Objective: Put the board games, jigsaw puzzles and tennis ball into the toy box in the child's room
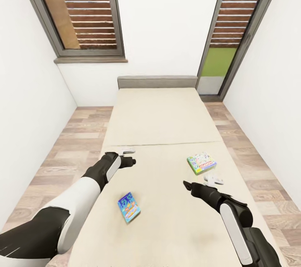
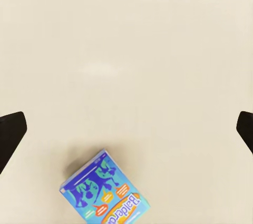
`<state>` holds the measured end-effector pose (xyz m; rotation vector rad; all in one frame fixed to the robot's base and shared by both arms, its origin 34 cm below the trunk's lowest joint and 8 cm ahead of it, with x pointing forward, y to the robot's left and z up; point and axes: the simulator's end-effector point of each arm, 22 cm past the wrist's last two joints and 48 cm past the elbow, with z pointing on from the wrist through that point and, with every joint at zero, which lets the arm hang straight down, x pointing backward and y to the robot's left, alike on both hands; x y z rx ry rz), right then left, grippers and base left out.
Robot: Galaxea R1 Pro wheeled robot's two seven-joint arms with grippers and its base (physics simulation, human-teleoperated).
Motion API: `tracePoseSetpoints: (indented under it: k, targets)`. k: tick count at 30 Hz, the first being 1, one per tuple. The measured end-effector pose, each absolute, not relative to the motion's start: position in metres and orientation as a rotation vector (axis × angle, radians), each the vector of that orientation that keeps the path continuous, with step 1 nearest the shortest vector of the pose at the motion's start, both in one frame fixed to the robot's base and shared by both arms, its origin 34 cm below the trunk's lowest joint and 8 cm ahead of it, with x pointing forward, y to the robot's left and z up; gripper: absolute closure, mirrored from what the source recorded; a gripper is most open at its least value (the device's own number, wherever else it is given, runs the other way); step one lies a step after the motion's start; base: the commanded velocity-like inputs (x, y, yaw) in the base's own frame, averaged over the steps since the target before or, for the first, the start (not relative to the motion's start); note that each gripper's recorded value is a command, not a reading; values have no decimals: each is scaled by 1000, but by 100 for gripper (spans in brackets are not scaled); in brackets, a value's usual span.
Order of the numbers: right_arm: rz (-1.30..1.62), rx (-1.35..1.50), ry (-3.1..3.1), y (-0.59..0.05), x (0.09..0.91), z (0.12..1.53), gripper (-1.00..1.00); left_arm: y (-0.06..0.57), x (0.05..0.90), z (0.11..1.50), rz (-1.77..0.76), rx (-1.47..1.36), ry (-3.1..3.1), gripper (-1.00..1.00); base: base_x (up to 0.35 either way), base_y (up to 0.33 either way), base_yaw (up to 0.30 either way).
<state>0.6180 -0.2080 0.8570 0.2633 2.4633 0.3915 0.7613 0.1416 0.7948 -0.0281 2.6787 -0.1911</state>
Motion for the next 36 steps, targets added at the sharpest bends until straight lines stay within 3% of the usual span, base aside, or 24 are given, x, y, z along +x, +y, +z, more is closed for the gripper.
tracePoseSetpoints:
  k: [24,36]
  targets:
    - [478,250,2543,-195,604,842,-100,150,752,769,-93,-52,2725,-100,0,0,0]
    - [1220,137,2245,-165,597,923,-100,149,747,756,-94,-53,2743,-100,0,0,0]
